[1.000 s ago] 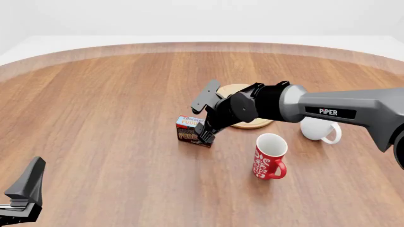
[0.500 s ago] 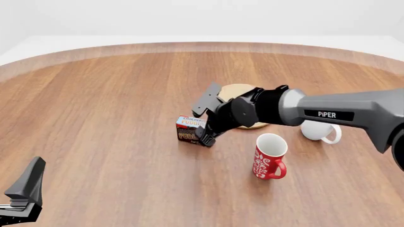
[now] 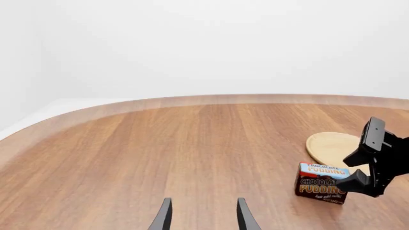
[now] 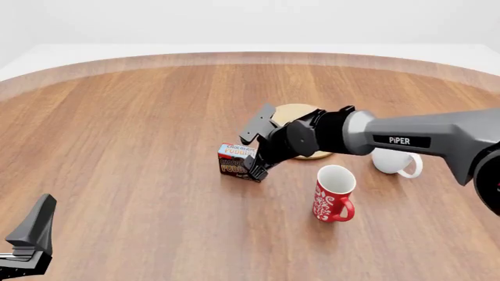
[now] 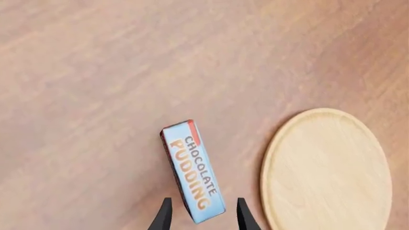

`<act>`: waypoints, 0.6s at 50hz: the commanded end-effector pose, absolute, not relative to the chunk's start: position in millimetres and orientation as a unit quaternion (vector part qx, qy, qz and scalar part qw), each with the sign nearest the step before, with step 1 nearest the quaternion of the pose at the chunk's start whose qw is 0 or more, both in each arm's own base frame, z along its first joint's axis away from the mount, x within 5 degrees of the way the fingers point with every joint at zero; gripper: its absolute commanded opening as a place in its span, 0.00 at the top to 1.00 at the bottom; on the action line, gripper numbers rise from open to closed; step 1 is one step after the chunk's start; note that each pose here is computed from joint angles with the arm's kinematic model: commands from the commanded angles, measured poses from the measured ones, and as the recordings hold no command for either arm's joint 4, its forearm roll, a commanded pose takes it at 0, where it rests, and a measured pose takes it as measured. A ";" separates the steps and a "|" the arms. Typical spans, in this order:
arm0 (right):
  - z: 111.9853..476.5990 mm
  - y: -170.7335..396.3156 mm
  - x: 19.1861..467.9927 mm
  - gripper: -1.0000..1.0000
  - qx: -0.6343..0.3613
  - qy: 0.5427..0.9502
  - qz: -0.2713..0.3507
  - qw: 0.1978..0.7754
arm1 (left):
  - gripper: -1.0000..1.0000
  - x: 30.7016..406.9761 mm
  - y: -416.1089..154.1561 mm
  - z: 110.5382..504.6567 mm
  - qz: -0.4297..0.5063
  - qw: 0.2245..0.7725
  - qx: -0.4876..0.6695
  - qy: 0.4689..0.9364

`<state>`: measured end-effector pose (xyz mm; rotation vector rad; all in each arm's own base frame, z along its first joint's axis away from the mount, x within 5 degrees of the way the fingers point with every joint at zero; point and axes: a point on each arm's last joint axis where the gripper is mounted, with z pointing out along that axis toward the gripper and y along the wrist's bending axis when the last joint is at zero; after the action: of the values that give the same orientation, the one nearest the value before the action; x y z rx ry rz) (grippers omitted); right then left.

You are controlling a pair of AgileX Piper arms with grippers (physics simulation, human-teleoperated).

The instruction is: Put the chocolate pudding to the left of the plate.

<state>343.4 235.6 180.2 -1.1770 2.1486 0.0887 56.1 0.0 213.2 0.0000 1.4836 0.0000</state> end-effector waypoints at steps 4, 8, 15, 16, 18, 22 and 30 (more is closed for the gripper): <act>175.0 237.1 350.0 0.00 -0.450 0.826 0.033 0.337 | 0.00 56.1 0.0 213.2 0.000 0.737 0.000 0.676; 173.9 237.0 350.8 0.00 -0.449 0.827 0.033 0.337 | 0.00 56.1 0.0 213.2 0.000 0.737 0.000 0.676; 170.7 237.5 349.5 0.00 -0.448 0.828 0.034 0.336 | 0.00 56.1 0.0 213.2 0.000 0.737 0.000 0.676; 170.8 237.3 349.7 0.00 -0.448 0.828 0.034 0.336 | 0.00 56.1 0.0 213.2 0.000 0.737 0.000 0.676; 170.4 237.1 349.4 0.00 -0.447 0.828 0.034 0.336 | 0.00 56.1 0.0 213.2 0.000 0.737 0.000 0.676; 168.2 236.6 350.6 0.00 -0.446 0.829 0.034 0.335 | 0.00 56.1 0.0 213.2 0.000 0.737 0.000 0.676; 166.5 240.6 341.8 1.00 -0.450 0.827 0.038 0.334 | 0.00 56.1 0.0 213.2 0.000 0.737 0.000 0.676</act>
<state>347.7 237.7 169.7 -1.1695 2.1583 0.0897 56.1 0.0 213.2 0.0000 1.4836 0.0000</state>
